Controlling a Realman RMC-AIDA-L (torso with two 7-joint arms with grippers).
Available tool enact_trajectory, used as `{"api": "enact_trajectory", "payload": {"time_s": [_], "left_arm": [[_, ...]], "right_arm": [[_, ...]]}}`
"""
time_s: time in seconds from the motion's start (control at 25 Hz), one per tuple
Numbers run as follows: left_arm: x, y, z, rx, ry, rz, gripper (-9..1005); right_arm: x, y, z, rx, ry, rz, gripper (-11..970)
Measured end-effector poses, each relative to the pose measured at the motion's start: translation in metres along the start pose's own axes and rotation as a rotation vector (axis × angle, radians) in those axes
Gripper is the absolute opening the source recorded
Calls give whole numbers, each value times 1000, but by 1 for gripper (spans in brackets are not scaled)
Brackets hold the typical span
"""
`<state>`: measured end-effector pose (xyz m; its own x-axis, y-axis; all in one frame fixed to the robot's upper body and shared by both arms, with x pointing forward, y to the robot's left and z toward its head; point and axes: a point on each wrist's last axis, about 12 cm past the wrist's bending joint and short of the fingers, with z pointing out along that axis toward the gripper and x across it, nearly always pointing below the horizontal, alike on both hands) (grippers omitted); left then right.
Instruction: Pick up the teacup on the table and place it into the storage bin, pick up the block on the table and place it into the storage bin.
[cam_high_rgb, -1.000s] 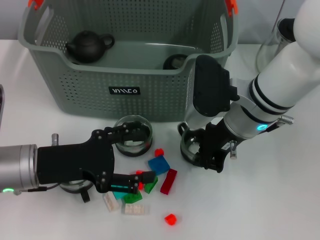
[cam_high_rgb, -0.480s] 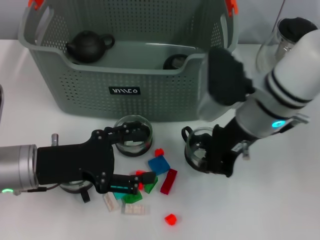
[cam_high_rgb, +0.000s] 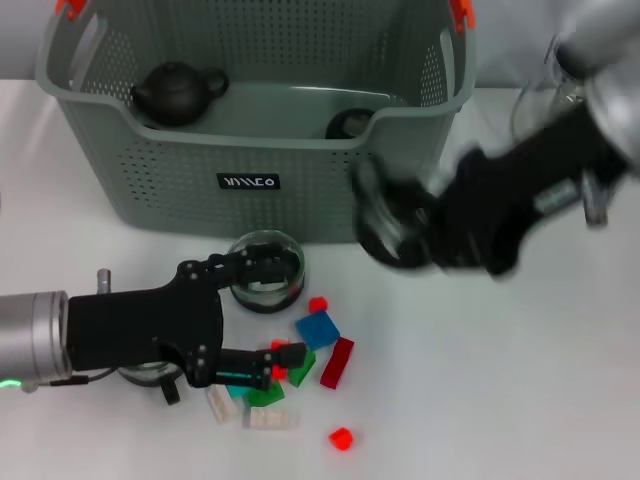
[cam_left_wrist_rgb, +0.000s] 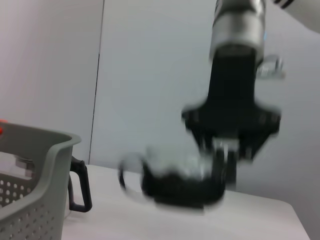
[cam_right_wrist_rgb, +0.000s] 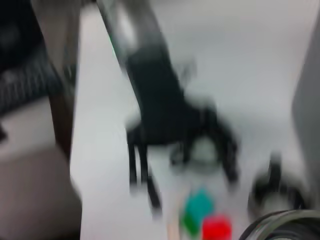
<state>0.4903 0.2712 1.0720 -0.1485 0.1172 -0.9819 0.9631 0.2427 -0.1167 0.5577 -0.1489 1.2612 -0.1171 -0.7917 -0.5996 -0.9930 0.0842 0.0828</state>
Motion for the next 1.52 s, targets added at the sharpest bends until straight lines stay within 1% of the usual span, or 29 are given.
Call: {"api": "enact_trajectory", "payload": {"time_s": [0.04,0.08,0.16,0.24,0.4,0.56,0.72,0.84,0.96,1.08,1.36,1.52], "left_arm": [[-1,1,0,1,0,2,872],[-1,1,1,2,0,3,872],[-2,2,1,4,-1,5,872],[-2,2,1,4,-3,7,871],[-4,4,2,7,-4,11,870],[-4,4,2,7,-3,13,870],[-5,5,3,7,-4,14,869],[-5,5,3,7,-4,14,868],[-5,5,3,7,-5,14,868],[-5,5,3,6,-4,14,867],[-4,5,3,3,4,12,866],[-3,4,3,3,4,10,865]], "right_arm": [[-16,2,-13,17,-90,-42,53],[-16,2,-13,17,-90,-42,53],[-30,-3,-22,59,-155,-65,53],[-43,-12,-26,128,-205,-72,53],[-56,-41,-24,292,-278,-36,54],[-58,-80,-15,411,-313,54,54],[-51,-114,0,451,-294,137,54],[-43,-131,15,463,-267,181,54],[-35,-139,29,482,-248,192,54],[-28,-141,44,491,-228,189,54],[-16,-139,76,504,-168,181,53],[-11,-137,87,509,-142,171,53]]}}
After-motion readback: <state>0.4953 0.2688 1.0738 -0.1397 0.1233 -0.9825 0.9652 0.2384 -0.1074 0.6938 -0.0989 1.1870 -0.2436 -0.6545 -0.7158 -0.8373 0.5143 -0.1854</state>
